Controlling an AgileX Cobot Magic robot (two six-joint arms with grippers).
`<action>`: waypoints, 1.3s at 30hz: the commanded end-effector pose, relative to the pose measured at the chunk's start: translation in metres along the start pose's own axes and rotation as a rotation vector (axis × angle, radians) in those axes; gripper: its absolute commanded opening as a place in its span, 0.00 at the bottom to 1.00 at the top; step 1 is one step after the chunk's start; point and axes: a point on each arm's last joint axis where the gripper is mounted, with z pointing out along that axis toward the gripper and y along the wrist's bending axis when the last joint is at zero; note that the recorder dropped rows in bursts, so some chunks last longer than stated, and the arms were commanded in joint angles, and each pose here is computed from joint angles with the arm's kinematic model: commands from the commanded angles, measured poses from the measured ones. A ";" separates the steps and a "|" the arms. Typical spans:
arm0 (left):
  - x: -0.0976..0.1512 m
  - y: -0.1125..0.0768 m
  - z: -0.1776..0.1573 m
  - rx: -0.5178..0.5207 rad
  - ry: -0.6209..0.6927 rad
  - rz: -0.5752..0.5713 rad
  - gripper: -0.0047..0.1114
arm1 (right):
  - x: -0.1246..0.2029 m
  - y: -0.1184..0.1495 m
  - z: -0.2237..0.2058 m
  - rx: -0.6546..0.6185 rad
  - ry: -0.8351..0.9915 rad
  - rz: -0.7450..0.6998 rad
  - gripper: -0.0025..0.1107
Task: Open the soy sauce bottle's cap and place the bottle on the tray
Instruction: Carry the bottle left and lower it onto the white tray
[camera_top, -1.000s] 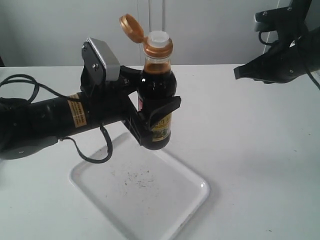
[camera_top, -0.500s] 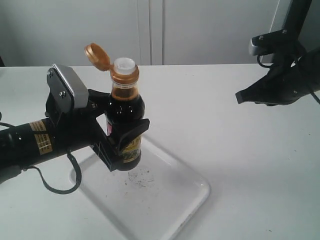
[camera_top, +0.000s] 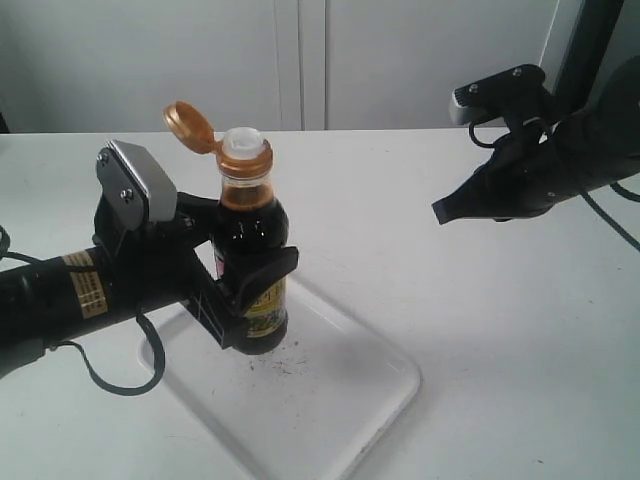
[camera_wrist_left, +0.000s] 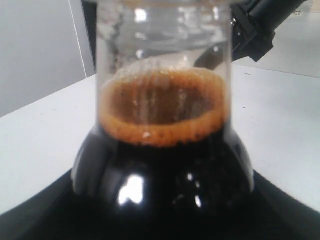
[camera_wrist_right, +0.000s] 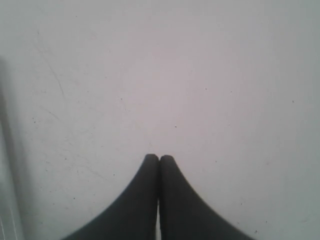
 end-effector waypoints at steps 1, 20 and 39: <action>-0.007 0.002 0.001 -0.006 -0.096 -0.049 0.04 | 0.000 0.000 0.001 0.008 -0.013 -0.029 0.02; 0.024 -0.004 0.012 0.033 0.006 0.013 0.04 | 0.006 -0.002 0.020 0.005 0.023 -0.032 0.02; 0.042 -0.012 -0.004 0.026 0.078 -0.005 0.77 | 0.008 -0.001 0.020 -0.008 0.046 -0.049 0.02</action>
